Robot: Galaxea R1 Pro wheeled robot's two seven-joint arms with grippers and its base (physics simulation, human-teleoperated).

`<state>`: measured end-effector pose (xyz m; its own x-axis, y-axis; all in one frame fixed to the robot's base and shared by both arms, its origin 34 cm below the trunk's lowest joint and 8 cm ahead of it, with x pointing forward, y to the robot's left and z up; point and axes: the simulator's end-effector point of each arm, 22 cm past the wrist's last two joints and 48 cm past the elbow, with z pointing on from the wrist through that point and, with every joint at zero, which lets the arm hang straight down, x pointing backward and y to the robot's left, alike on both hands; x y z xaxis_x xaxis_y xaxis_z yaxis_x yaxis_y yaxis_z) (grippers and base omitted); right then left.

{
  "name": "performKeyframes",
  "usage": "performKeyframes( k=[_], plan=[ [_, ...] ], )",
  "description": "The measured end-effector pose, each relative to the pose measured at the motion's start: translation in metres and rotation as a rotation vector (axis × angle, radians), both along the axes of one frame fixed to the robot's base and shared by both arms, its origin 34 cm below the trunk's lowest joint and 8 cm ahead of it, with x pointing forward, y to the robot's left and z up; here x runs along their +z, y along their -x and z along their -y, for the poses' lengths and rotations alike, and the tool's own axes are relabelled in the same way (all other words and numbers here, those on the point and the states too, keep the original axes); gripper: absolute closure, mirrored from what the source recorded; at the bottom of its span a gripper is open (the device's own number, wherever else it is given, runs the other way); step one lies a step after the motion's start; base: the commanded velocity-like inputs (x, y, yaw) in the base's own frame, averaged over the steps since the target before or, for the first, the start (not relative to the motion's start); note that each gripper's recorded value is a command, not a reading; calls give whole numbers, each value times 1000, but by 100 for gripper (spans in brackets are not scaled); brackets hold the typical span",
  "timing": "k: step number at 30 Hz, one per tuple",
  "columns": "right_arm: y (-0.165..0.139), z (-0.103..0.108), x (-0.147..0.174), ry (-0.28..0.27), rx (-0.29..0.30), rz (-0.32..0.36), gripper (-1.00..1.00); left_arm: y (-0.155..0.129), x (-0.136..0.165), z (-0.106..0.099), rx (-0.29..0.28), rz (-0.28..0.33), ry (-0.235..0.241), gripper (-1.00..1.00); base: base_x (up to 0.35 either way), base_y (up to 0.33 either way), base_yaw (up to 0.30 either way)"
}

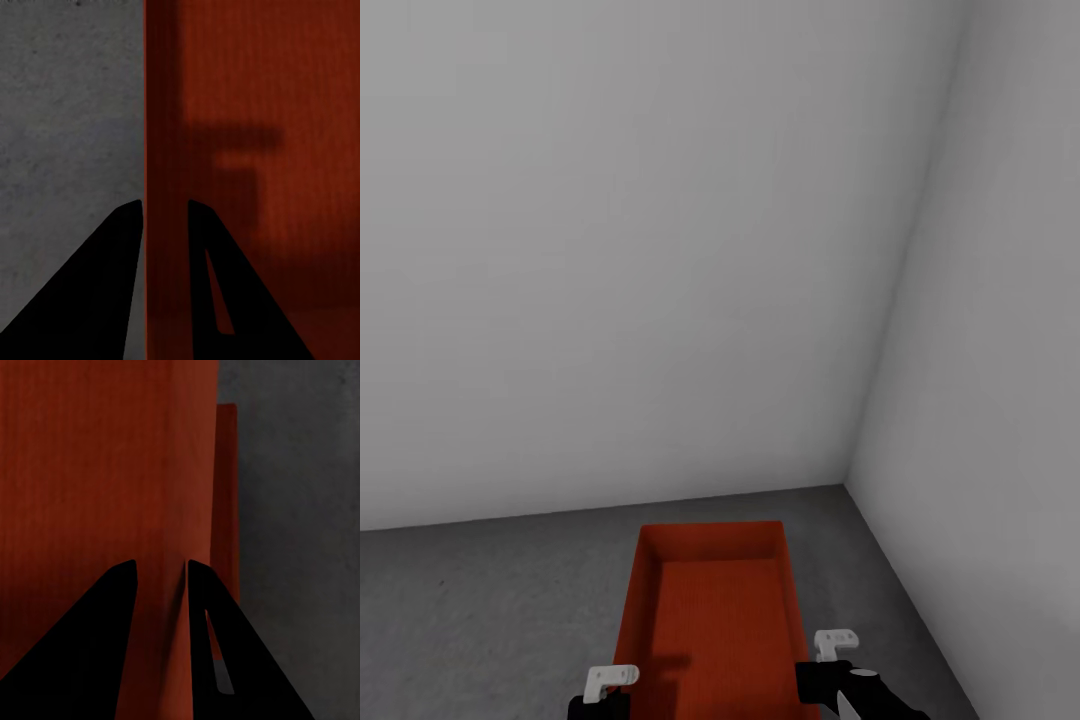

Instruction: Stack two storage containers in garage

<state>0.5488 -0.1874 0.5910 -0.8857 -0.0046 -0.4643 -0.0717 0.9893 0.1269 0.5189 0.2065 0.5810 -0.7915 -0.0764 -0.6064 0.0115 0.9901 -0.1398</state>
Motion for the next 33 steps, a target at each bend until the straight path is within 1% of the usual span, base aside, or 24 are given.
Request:
performKeyframes(
  k=[33],
  plan=[
    [0, 0, 0, 0, 0, 0, 100, 0, 0, 0, 0, 0, 0, 100, 0, 0, 0]
  ],
)
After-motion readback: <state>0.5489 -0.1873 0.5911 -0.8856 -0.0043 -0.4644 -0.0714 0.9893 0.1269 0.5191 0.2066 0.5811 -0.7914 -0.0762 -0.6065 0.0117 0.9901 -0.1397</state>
